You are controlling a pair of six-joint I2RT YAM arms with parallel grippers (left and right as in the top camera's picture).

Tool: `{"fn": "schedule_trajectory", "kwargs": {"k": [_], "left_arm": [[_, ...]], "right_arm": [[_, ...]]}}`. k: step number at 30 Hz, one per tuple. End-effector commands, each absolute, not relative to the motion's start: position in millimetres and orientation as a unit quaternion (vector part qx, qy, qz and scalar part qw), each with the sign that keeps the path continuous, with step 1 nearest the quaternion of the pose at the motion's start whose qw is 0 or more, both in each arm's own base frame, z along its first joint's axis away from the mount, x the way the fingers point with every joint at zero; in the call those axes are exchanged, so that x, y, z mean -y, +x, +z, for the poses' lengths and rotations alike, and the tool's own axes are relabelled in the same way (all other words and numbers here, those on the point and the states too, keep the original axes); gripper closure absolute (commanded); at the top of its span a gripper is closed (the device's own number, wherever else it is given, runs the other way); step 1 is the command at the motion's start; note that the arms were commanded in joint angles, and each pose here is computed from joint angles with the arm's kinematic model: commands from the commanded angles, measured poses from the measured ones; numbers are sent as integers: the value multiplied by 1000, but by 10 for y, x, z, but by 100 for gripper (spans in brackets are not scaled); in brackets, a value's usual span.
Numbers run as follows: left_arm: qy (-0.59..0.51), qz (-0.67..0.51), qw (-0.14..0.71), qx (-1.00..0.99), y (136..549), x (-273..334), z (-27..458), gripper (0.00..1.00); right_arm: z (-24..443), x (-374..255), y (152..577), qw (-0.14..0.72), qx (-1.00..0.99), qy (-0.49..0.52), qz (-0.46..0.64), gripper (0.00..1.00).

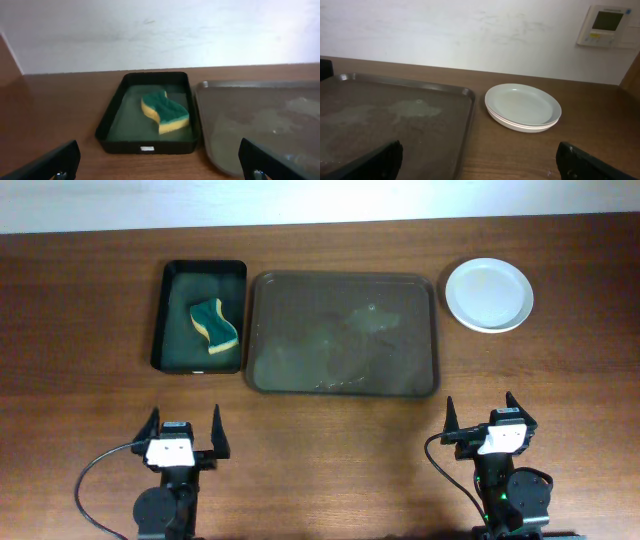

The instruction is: Clean dirty plates on tray and stack at the side

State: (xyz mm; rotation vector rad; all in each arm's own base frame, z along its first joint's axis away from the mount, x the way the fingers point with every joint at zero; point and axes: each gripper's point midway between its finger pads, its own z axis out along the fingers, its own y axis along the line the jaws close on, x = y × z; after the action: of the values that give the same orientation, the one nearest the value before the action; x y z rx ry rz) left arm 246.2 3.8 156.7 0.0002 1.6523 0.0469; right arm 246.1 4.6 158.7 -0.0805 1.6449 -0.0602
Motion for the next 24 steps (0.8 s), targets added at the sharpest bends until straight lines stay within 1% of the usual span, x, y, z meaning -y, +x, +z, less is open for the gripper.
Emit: {"fn": "schedule_trajectory", "kwargs": {"k": [1, 24], "left_arm": [[-46, 21, 681, -731, 2452, -148, 1581, 1], [-38, 20, 681, -731, 2454, -126, 1581, 0]], "right_arm": [[1557, -32, 2461, 678, -734, -30, -30, 2], [1557, -32, 2461, 678, -734, -30, -30, 2]]}}
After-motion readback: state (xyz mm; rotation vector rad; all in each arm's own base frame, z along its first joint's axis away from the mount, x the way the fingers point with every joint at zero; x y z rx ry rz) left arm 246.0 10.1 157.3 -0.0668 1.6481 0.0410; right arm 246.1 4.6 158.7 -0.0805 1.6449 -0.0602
